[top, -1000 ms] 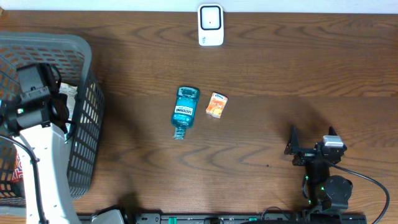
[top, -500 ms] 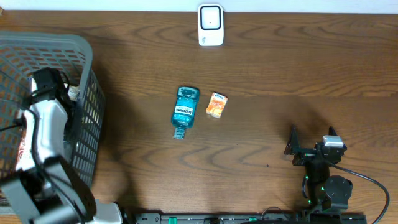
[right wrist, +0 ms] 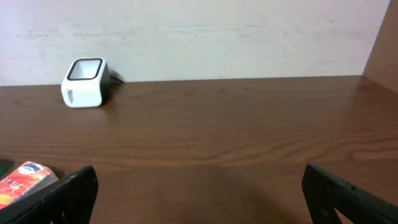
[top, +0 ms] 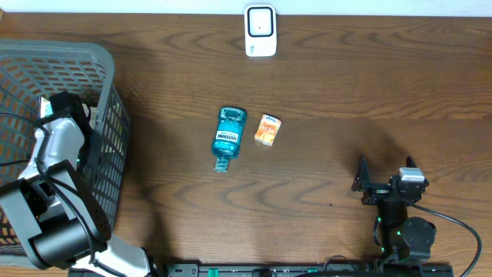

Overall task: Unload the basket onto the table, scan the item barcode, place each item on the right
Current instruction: 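Grasp the mint-green wet-wipe pack in the basket with left gripper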

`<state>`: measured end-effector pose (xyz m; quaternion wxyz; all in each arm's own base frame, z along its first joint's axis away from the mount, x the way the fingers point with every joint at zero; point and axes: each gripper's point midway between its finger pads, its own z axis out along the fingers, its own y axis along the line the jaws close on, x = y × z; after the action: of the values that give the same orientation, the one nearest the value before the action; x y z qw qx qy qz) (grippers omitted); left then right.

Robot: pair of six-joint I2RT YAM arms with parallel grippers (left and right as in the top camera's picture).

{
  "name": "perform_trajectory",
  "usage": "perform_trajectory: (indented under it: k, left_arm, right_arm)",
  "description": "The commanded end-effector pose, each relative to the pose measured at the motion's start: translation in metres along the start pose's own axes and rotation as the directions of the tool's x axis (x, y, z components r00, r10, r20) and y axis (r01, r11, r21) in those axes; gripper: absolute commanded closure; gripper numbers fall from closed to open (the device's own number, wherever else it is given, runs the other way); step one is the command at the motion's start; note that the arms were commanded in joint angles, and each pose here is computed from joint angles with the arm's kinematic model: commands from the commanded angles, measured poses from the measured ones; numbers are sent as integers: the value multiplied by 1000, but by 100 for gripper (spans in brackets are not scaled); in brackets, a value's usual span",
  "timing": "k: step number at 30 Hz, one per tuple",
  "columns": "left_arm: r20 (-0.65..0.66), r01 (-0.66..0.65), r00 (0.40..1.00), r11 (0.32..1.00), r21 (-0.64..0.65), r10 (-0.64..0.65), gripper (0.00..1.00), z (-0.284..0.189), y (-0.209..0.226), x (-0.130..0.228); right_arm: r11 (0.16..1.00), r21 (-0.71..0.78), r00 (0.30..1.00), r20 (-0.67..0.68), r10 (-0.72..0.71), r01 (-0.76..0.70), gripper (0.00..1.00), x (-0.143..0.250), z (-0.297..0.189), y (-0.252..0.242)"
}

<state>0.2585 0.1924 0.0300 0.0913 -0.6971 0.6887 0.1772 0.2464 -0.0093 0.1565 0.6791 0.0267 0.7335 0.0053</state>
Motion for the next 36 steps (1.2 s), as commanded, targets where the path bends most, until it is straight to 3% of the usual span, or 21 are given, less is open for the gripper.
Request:
perform_trajectory:
  k: [1,7,11,17,24,29,33,36]
  left_arm:
    - [-19,-26,999,999,-43,25,11,13,13,11]
    - [-35,-42,999,996,-76,40,43,23,26,21]
    - [-34,-116,993,991,-68,114,64,17,27,18]
    - [69,-131,989,991,-9,131,71,-33,26,-18]
    - [245,-73,970,959,273,4,71,-135,25,-68]
    - [267,-48,957,838,543,-118,71,-211,34,-77]
    - [278,-123,951,662,739,-133,72,-272,35,-67]
    - [277,-184,953,487,854,-126,72,-320,31,-51]
  right_arm:
    - [1000,-6,1000,-1,9,-9,1,1,0,1]
    - [1000,-6,1000,-1,9,-9,1,1,0,1]
    - [1000,-6,1000,-1,9,-9,1,1,0,1]
    - [1000,-6,1000,-1,9,-9,1,1,0,1]
    - [1000,-6,1000,-1,9,-9,1,1,0,1]
    - [1000,-6,1000,-1,9,-9,1,1,0,1]
    - [1000,-6,1000,-1,9,-9,1,1,0,1]
    - [1000,-6,1000,-1,9,-9,1,1,0,1]
